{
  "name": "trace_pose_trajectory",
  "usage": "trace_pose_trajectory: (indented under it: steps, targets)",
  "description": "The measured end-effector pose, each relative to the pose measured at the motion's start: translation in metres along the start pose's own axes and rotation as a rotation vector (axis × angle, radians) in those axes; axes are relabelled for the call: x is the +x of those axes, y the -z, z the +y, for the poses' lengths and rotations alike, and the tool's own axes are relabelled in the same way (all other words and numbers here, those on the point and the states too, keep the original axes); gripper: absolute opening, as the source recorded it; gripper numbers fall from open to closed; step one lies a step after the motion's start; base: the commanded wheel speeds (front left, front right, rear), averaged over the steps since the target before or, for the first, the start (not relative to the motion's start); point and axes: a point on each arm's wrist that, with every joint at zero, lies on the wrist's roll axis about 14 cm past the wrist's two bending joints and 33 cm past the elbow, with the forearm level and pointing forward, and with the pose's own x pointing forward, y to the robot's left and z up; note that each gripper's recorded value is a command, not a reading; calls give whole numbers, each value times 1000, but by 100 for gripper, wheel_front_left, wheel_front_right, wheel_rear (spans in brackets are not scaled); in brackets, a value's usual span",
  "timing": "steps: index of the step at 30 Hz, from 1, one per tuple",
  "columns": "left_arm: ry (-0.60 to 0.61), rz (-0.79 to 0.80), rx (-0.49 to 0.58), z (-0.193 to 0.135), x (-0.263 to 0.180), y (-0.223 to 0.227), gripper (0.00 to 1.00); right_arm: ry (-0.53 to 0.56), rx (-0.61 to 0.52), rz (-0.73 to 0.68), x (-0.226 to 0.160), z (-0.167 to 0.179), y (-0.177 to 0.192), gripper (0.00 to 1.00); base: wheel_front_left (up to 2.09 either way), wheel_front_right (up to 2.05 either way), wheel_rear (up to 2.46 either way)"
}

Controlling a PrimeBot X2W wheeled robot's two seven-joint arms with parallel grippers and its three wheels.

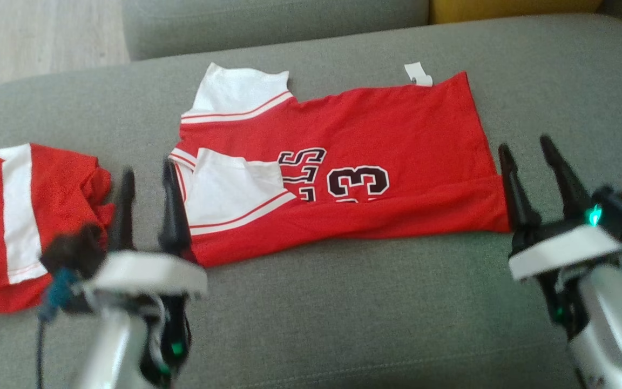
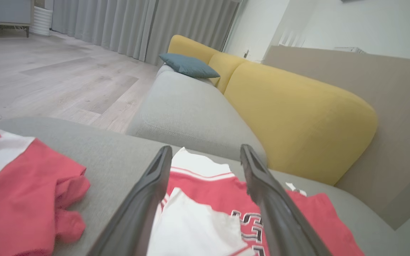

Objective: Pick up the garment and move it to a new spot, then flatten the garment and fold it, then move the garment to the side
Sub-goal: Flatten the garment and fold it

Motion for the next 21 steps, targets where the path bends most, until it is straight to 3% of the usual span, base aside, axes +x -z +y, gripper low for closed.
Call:
trace_pose_trajectory:
  steps: [5, 12, 21]
  targets:
    - [-39, 61, 65, 12, -35, 23, 100, 46, 14, -31, -23, 9, 1, 100, 0, 0, 0]
    - [-60, 153, 133, 27, -48, 53, 100, 80, 37, -11, -38, 14, 14, 100, 0, 0, 0]
    - [-91, 457, 280, 57, -51, 138, 100, 123, 26, 12, -37, -1, 22, 100, 0, 0, 0]
